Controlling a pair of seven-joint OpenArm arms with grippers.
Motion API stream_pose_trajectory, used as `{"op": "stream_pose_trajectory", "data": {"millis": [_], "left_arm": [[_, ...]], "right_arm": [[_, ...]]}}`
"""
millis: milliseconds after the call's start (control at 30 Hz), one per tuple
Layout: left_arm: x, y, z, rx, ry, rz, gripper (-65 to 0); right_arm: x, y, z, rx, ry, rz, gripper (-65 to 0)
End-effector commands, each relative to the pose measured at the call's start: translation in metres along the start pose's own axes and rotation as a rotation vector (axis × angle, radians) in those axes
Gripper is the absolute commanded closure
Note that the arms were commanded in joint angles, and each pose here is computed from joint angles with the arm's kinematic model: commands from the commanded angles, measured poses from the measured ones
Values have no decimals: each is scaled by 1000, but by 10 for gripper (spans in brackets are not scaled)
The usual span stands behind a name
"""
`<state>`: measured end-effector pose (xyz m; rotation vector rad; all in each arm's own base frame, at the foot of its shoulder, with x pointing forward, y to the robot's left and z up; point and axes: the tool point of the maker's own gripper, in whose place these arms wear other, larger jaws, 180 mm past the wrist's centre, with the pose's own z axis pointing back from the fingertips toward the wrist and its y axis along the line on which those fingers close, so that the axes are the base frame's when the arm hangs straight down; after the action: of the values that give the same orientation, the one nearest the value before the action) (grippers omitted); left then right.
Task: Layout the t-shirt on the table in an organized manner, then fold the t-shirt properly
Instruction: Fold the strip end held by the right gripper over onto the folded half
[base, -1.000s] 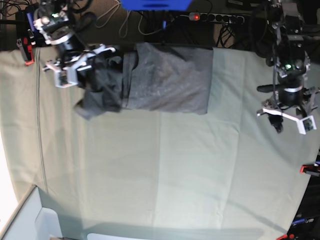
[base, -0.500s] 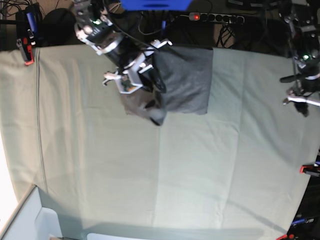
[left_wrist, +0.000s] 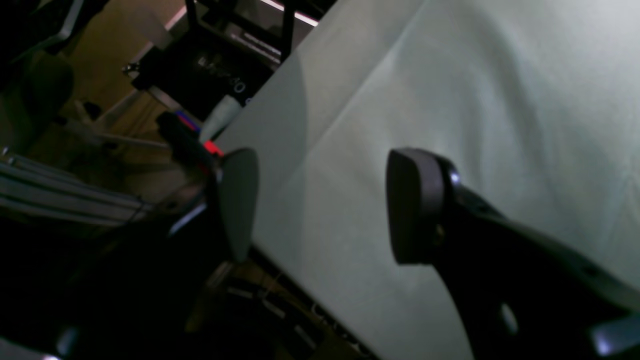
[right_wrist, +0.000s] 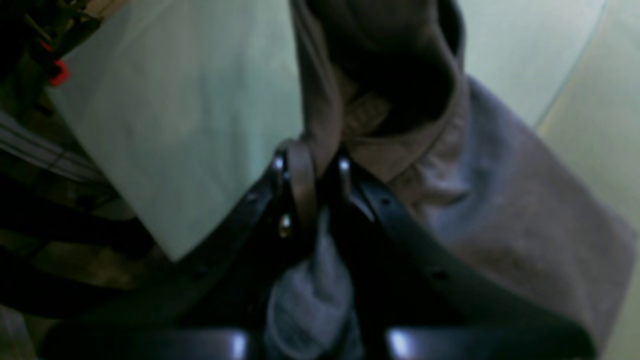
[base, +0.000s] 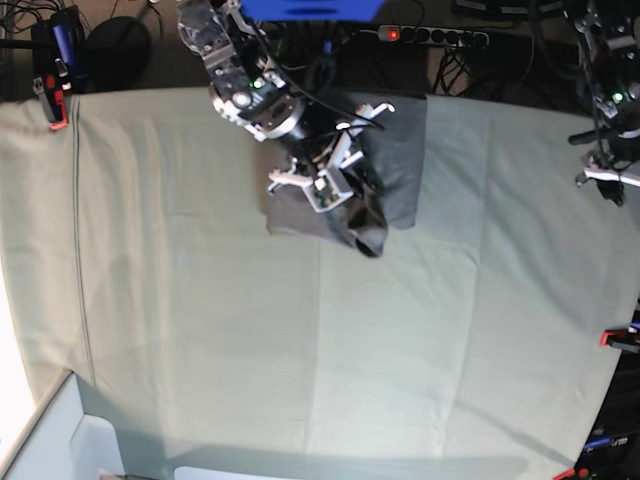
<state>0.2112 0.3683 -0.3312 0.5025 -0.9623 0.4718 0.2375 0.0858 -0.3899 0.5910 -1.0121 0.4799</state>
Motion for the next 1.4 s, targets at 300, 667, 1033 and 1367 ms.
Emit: {"op": "stream_pose_trajectory", "data": {"millis": [300, 667, 1033, 1367], "left_arm": [[16, 2, 0, 7, -53, -5, -390], [11, 1, -7, 13, -36, 4, -390], [9, 1, -7, 14, -30, 5, -390], [7, -16, -6, -26, -26, 6, -403]], "right_arm": [[12, 5, -10, 23, -16, 7, -206], [73, 8, 44, -8, -190, 66, -346], [24, -51, 63, -181, -77, -12, 0], [-35, 25, 16, 47, 82, -29, 0]]}}
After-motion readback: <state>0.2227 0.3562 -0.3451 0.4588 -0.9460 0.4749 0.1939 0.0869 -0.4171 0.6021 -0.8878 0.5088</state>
